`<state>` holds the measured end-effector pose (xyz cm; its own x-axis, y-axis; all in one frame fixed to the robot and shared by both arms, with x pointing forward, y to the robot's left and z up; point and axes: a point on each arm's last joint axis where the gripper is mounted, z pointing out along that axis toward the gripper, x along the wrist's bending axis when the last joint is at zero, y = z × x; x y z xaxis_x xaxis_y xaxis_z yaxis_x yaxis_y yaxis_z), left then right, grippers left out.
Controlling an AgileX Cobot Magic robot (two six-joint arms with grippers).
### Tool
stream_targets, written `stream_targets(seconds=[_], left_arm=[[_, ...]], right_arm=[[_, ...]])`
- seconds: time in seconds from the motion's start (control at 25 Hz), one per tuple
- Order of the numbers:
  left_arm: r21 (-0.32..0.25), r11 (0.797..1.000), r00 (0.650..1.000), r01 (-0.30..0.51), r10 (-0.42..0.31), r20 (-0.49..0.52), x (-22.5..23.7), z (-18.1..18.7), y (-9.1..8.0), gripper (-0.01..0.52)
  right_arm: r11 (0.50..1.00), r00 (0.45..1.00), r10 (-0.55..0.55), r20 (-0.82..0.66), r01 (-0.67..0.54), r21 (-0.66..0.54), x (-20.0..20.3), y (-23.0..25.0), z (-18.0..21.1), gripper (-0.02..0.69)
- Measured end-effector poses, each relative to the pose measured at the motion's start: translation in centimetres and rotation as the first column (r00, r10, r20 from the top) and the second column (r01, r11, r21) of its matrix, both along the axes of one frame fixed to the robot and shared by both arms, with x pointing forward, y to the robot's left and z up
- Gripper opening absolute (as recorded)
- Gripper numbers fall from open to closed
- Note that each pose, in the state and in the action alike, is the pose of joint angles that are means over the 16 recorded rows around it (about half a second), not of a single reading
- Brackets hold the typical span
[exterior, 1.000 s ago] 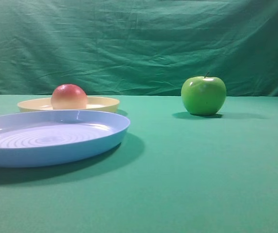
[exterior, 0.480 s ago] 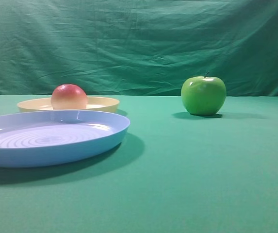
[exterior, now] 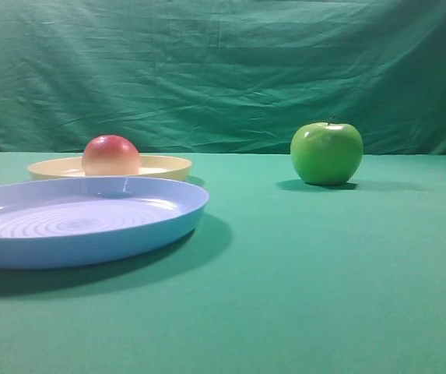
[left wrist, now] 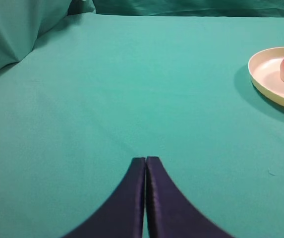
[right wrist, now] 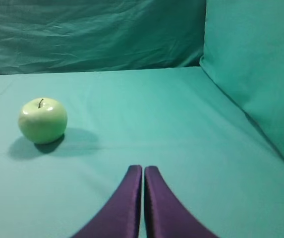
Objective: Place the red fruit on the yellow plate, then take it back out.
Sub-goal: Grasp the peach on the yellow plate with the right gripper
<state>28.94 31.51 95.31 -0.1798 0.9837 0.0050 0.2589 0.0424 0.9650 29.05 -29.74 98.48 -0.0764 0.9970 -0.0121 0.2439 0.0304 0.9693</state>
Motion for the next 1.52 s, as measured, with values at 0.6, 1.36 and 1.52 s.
stream_targets(seconds=[0.6,1.36,1.52], left_arm=[[0.0,1.0,1.0,0.0,0.0,0.0,0.0,0.0,0.0,0.0],[0.0,1.0,1.0,0.0,0.0,0.0,0.0,0.0,0.0,0.0],[0.0,1.0,1.0,0.0,0.0,0.0,0.0,0.0,0.0,0.0]], right_arm=[[1.0,0.998,0.003,-0.058,-0.003,0.001,0.1,0.1,-3.9,0.0],[1.0,1.0,0.029,0.01,-0.029,0.004,0.1,0.3,-1.6,0.0],[0.999,0.998,0.044,0.052,-0.045,0.028,0.2,0.5,1.3,0.0]])
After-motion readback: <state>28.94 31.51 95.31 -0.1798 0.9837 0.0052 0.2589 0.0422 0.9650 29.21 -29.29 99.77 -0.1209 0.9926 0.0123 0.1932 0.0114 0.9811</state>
